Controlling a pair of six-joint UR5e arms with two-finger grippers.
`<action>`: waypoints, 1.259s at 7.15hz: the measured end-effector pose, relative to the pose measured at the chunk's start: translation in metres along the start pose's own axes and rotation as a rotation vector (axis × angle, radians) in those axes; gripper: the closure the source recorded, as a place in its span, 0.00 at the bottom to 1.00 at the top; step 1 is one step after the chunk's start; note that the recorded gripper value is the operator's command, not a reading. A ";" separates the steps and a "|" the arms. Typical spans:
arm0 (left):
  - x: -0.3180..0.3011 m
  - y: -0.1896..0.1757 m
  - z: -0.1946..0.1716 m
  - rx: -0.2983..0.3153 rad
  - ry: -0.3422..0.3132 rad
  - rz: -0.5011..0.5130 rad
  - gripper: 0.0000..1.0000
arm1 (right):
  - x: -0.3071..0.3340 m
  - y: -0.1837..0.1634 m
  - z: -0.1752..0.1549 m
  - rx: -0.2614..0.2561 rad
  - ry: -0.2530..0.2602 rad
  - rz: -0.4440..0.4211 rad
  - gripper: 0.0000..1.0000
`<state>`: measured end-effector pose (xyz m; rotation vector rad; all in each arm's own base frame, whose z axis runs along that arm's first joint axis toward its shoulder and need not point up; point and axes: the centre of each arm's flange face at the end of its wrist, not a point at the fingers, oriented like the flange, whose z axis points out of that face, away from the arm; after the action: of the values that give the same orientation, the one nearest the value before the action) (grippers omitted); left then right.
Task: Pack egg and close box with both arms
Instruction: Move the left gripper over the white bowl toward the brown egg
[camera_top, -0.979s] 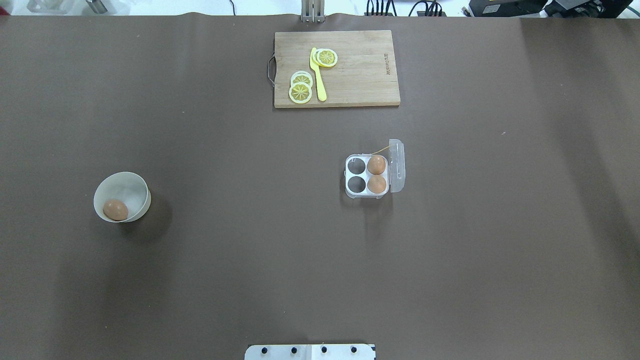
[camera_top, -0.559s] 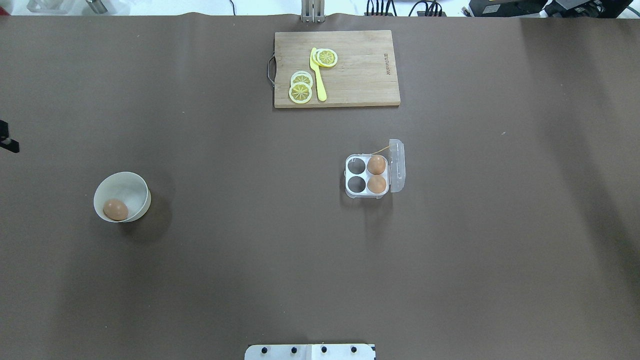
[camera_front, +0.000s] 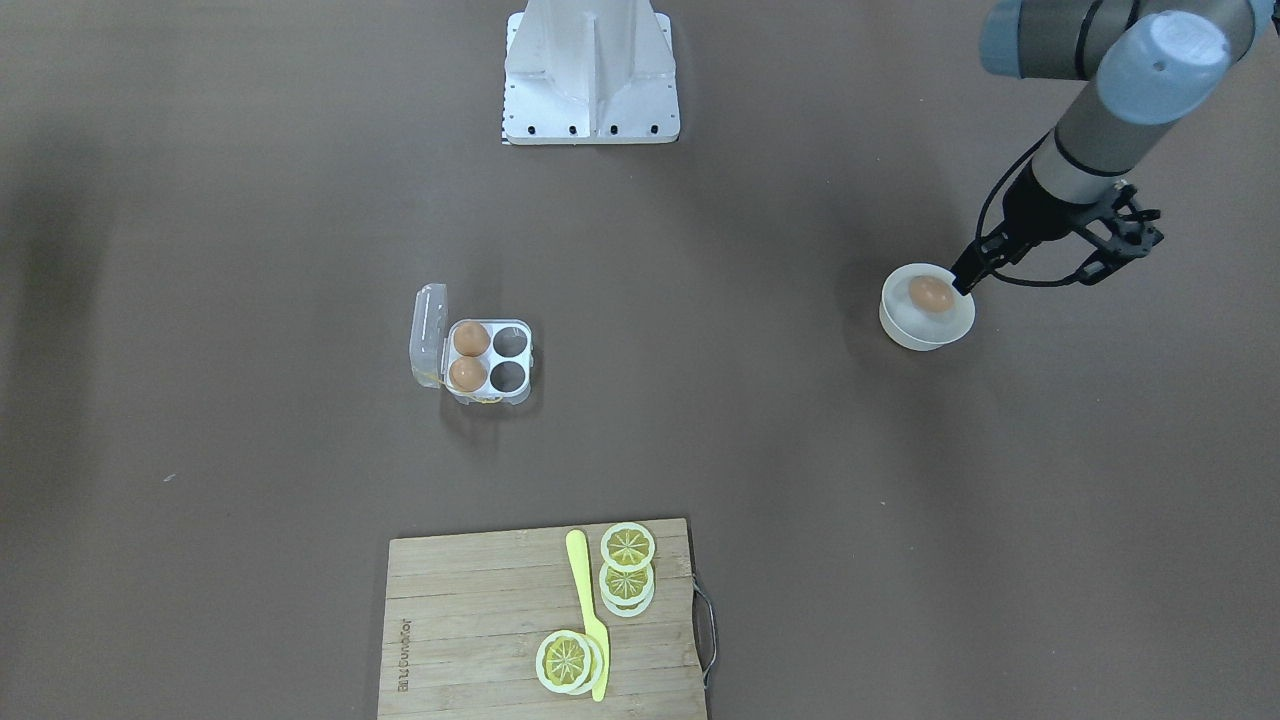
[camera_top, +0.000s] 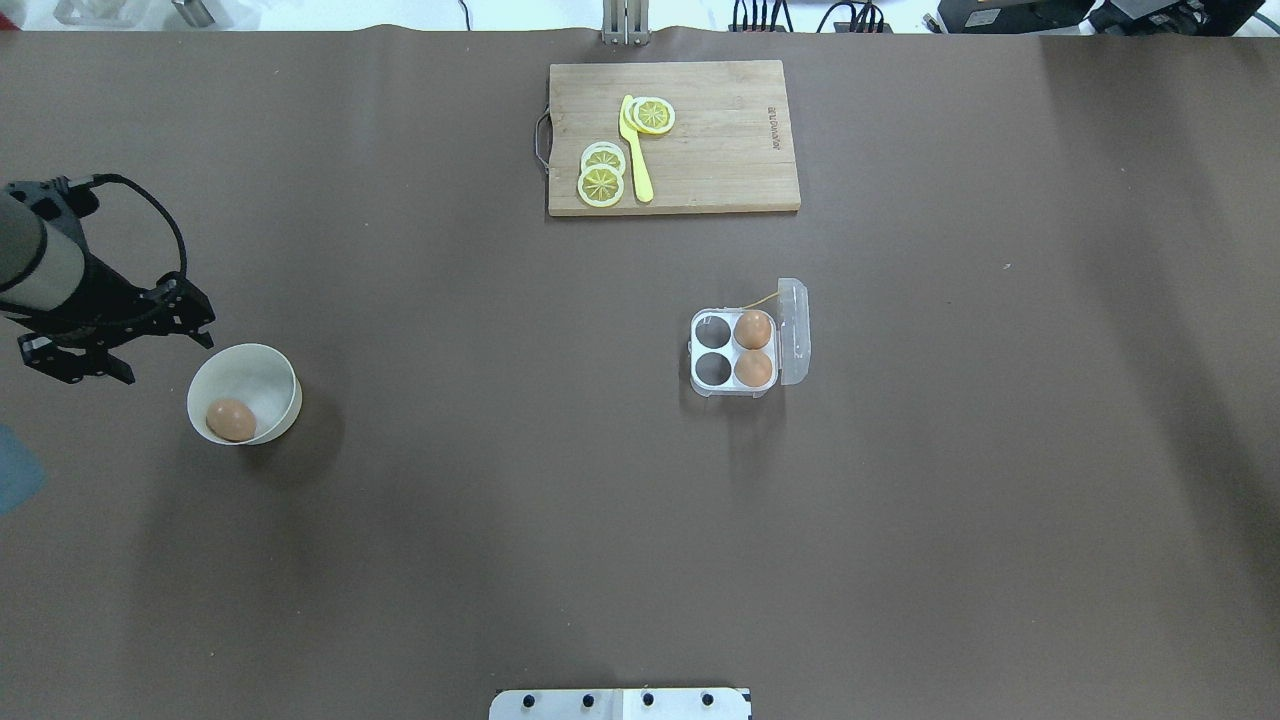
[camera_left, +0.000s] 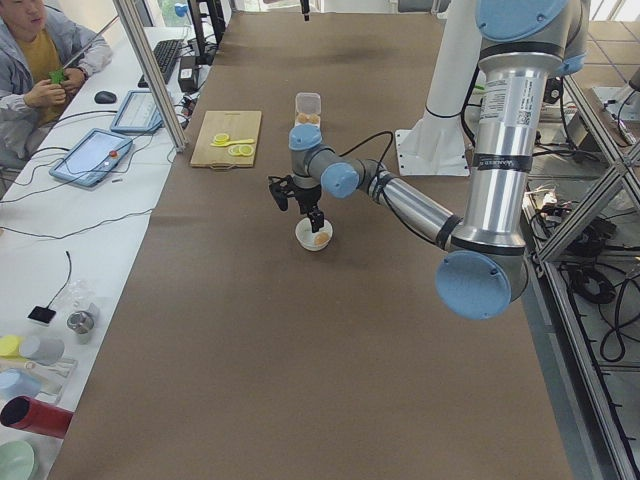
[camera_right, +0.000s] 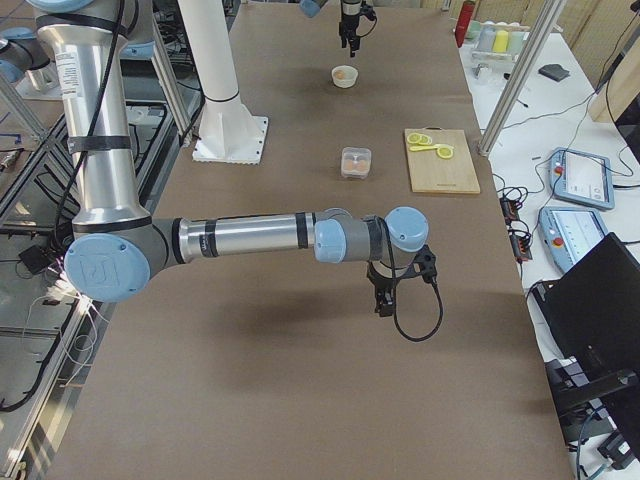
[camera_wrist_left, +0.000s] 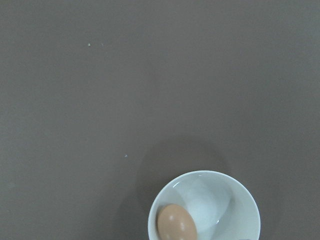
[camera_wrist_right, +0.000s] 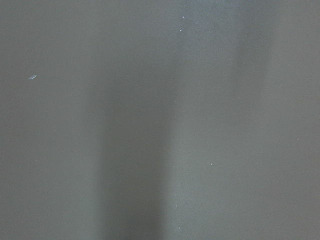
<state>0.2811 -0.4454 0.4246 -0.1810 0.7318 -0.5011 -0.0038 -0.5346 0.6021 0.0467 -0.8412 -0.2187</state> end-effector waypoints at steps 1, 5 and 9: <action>0.007 0.011 0.016 0.001 -0.022 -0.007 0.25 | 0.000 0.000 0.000 0.001 -0.001 0.000 0.00; 0.021 0.035 0.058 0.001 -0.078 -0.007 0.32 | -0.003 0.002 -0.003 0.005 0.001 -0.003 0.00; 0.016 0.027 0.076 0.018 -0.098 -0.008 0.37 | -0.003 0.002 -0.002 0.005 0.002 -0.003 0.00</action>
<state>0.3529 -0.4308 0.4615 -0.1901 0.6313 -0.5035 -0.0035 -0.5320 0.5987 0.0523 -0.8401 -0.2191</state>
